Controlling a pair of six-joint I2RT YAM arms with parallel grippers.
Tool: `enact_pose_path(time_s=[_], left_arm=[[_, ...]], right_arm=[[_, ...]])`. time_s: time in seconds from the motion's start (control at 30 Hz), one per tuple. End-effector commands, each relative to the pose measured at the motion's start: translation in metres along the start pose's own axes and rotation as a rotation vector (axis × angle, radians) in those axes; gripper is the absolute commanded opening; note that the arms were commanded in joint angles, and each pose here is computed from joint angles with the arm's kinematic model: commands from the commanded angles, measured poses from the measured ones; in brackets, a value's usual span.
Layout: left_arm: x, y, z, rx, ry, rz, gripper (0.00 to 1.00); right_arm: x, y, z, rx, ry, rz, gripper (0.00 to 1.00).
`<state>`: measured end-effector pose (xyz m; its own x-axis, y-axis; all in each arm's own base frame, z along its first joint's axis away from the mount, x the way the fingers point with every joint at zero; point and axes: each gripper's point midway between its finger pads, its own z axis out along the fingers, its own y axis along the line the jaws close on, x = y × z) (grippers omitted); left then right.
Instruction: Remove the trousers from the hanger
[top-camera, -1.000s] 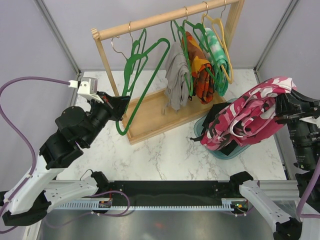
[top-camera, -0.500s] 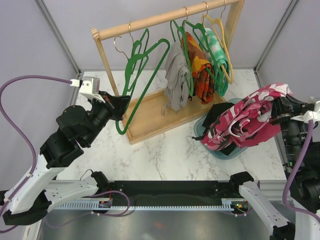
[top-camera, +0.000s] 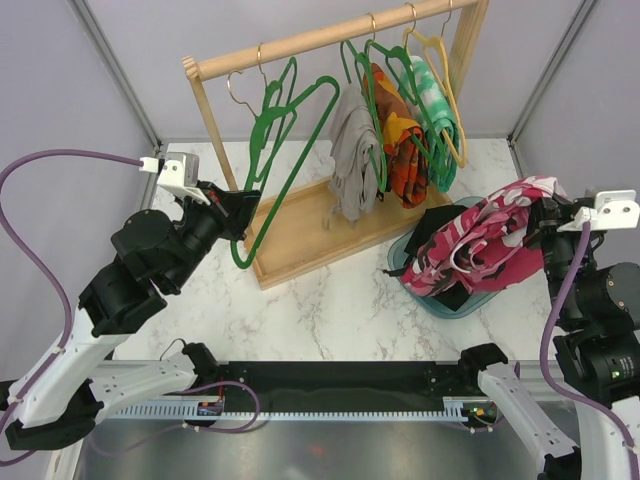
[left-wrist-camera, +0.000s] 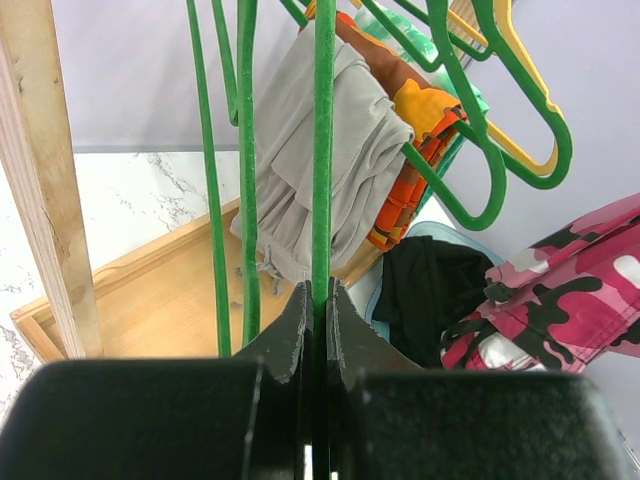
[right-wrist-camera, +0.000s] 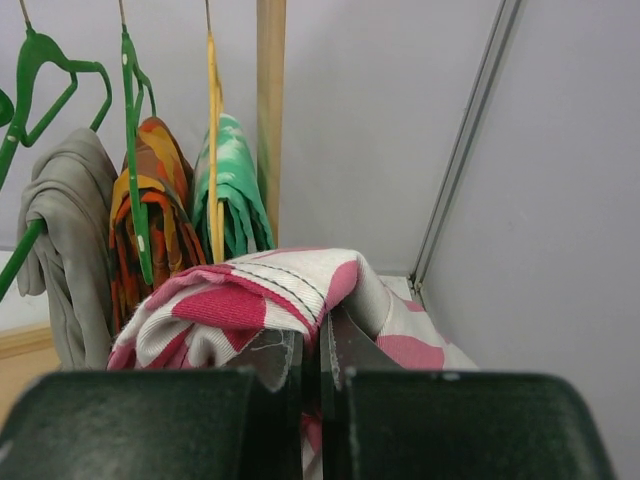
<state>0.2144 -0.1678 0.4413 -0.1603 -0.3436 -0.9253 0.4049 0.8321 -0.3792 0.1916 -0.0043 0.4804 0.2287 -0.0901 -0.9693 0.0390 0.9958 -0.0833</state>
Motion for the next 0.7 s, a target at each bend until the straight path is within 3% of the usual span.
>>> enact_pose_path(time_s=[0.0,0.67], left_arm=[[-0.026,-0.007,-0.004,0.027,-0.066,0.007,0.02],[-0.028,-0.005,-0.009,0.029,-0.075,0.003,0.02]], right_arm=[[-0.038,-0.013,-0.001,0.071,-0.157,0.084,0.00],[0.068,0.013,0.042,0.082,0.122,0.111,0.00]])
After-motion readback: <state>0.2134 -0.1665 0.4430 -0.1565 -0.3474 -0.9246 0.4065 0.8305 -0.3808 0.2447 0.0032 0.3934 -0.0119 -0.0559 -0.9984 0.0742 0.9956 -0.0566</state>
